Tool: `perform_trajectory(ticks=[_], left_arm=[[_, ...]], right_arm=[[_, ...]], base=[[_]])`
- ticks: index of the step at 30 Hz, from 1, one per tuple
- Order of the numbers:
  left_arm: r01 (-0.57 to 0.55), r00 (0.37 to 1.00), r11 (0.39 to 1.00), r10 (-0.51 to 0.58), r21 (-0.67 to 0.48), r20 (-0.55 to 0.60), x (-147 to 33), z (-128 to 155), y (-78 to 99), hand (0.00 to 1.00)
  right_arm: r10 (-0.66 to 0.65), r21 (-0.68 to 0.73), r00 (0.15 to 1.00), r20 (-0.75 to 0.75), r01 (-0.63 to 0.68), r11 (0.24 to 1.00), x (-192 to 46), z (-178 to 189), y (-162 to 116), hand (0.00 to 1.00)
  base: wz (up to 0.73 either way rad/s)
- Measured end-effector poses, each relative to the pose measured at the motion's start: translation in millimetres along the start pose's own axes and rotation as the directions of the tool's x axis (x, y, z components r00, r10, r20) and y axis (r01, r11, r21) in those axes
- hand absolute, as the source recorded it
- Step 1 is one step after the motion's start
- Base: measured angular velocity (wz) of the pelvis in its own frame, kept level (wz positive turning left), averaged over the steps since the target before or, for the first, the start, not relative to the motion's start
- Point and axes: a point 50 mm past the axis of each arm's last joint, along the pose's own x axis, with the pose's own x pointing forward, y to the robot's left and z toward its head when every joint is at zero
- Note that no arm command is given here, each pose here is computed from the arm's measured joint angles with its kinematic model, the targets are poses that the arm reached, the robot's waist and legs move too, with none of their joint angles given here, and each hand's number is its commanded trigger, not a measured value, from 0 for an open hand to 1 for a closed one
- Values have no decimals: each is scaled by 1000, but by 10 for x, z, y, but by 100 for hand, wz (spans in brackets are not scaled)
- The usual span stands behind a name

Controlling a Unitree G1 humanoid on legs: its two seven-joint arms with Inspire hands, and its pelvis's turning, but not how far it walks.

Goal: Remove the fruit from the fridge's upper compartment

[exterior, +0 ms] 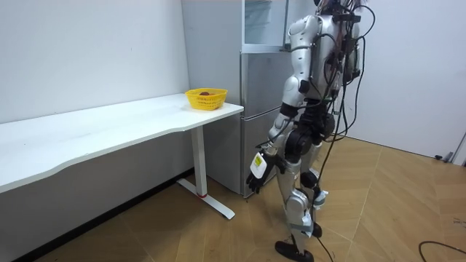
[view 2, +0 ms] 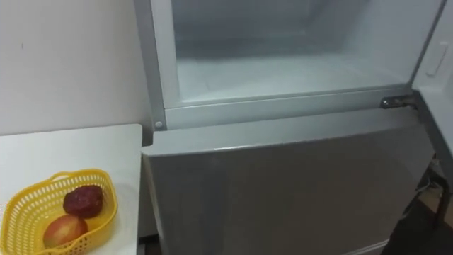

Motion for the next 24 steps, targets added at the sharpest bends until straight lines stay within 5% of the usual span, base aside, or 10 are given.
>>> perform_trajectory(ticks=[9,18,24], left_arm=[[-26,999,999,25,-39,-28,-7,-73,76,0],[-39,997,998,36,-42,-74,-20,-144,34,0],[-22,993,999,16,-49,-114,-52,-251,-29,0]], right_arm=[[99,118,962,256,-133,984,52,449,402,0],[365,164,888,281,-419,893,-119,524,777,0],[452,154,856,251,-496,855,-160,467,839,0]], base=[[29],[26],[9]])
